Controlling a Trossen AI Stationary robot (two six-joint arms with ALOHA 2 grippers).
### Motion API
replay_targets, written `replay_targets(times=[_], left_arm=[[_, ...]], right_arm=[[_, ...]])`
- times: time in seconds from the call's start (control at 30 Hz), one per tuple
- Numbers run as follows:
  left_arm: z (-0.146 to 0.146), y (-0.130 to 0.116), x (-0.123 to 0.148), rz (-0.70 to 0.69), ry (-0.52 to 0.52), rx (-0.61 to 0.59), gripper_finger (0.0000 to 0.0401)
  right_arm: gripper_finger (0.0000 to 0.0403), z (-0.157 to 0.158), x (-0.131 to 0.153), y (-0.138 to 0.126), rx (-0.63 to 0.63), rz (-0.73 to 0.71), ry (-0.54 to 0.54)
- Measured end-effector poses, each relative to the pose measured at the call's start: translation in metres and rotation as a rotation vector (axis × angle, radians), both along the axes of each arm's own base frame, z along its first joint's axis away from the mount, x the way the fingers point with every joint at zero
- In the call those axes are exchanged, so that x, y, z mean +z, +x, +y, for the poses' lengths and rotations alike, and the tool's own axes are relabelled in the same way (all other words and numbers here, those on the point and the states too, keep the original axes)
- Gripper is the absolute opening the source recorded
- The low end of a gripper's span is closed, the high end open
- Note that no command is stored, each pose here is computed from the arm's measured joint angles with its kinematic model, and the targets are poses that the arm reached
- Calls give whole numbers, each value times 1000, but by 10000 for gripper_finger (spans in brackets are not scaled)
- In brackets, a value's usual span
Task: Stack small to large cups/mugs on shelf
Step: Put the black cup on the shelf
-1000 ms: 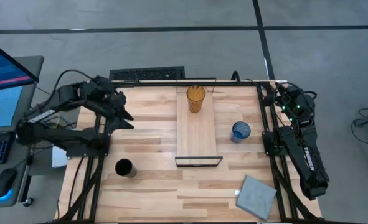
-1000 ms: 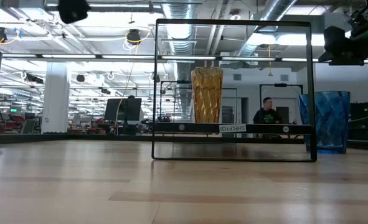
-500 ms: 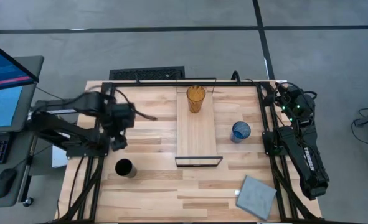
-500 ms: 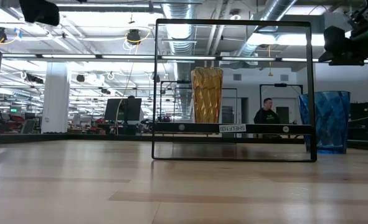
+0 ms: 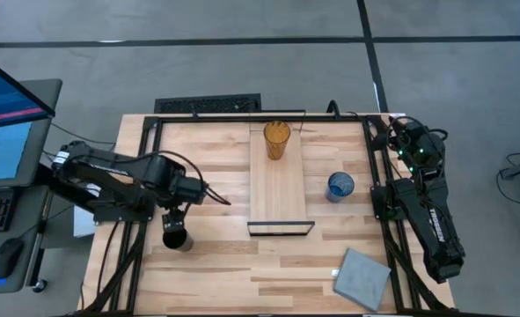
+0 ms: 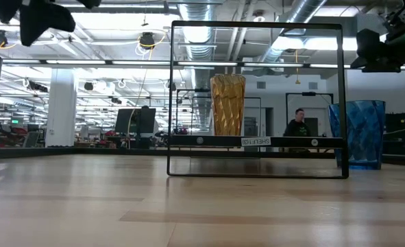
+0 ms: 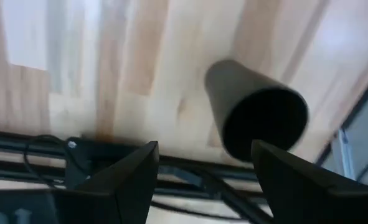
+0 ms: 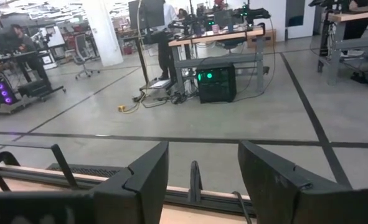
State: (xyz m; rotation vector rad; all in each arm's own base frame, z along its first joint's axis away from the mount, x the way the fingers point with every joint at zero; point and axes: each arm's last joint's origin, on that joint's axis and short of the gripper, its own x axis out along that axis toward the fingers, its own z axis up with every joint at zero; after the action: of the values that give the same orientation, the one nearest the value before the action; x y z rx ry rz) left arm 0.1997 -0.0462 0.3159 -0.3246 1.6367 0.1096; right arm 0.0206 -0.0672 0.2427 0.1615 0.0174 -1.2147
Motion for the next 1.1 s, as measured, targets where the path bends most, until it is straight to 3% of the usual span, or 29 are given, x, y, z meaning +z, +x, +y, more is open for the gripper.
replay_targets(times=[0.47, 0.87, 1.1], left_arm=[[-29, 3, -45, -31, -90, -26, 249], [-32, -10, -72, 63, -48, -31, 248], [-30, -13, -85, 86, -14, -24, 208]], right_arm=[[214, 0, 0, 0, 0, 0, 0], [214, 0, 0, 0, 0, 0, 0], [214, 0, 0, 0, 0, 0, 0]])
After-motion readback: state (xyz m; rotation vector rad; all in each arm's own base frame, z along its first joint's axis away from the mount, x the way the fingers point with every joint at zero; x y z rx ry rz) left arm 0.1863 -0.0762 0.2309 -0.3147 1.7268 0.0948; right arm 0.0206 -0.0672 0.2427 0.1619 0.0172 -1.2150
